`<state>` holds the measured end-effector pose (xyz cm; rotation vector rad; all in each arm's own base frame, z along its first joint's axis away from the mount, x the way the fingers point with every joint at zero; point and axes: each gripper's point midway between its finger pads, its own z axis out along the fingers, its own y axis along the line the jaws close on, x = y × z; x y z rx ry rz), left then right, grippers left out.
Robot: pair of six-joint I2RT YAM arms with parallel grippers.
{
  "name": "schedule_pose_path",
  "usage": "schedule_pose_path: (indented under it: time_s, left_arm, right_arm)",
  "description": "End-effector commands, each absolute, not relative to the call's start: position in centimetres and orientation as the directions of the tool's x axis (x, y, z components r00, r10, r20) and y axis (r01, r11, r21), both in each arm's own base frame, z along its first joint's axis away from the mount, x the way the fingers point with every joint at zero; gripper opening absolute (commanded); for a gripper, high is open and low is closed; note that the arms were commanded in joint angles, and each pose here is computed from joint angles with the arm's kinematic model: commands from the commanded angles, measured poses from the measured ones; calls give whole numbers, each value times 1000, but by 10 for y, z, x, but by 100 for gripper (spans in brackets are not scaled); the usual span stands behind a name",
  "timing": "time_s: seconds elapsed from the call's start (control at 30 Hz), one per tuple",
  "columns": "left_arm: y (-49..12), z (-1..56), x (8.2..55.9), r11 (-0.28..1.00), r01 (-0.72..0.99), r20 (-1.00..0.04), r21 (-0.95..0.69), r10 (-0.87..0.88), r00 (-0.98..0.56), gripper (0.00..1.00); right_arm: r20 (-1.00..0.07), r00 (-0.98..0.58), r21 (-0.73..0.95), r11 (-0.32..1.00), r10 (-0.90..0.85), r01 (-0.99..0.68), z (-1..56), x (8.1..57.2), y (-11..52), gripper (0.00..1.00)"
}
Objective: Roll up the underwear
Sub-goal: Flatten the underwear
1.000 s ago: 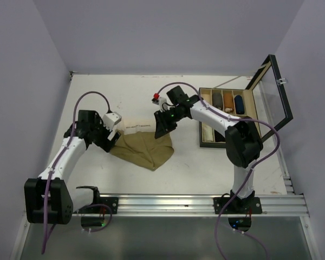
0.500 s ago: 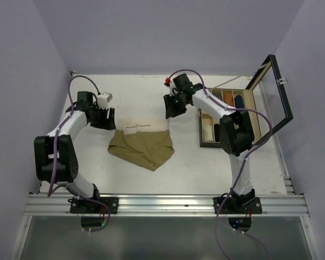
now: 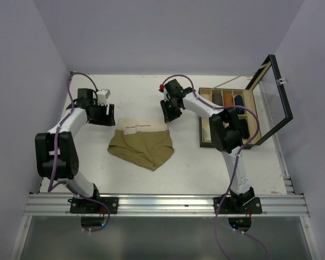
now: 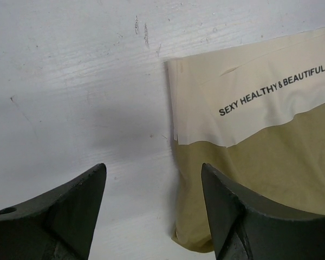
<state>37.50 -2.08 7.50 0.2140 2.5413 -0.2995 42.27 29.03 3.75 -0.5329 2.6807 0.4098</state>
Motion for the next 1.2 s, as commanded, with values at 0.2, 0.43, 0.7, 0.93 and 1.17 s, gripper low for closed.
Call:
schedule_pose_path:
  time_s: [0.2,0.43,0.7,0.93,1.17]
  left_arm:
    - [-15,85,389,970,200,-598,-135,81,-797,75]
    - [-22,76,381,953,259,-575,-158,124,-809,75]
    - [-25,49,362,932,315,-514,-177,186,-838,75]
    - [-24,52,336,904,407,-511,-133,289,-810,79]
    - [-34,68,330,876,460,-574,-146,304,-760,69]
  right_arm:
    - [-416,-849,171,889,-325,-424,26,431,297,20]
    - [-442,-839,170,888,-319,-427,43,435,291,0]
    - [-459,-844,379,798,-277,-468,75,419,304,0]
    - [-387,-899,551,730,-206,-405,71,412,294,0]
    - [-269,-960,768,585,-75,-261,71,409,288,0]
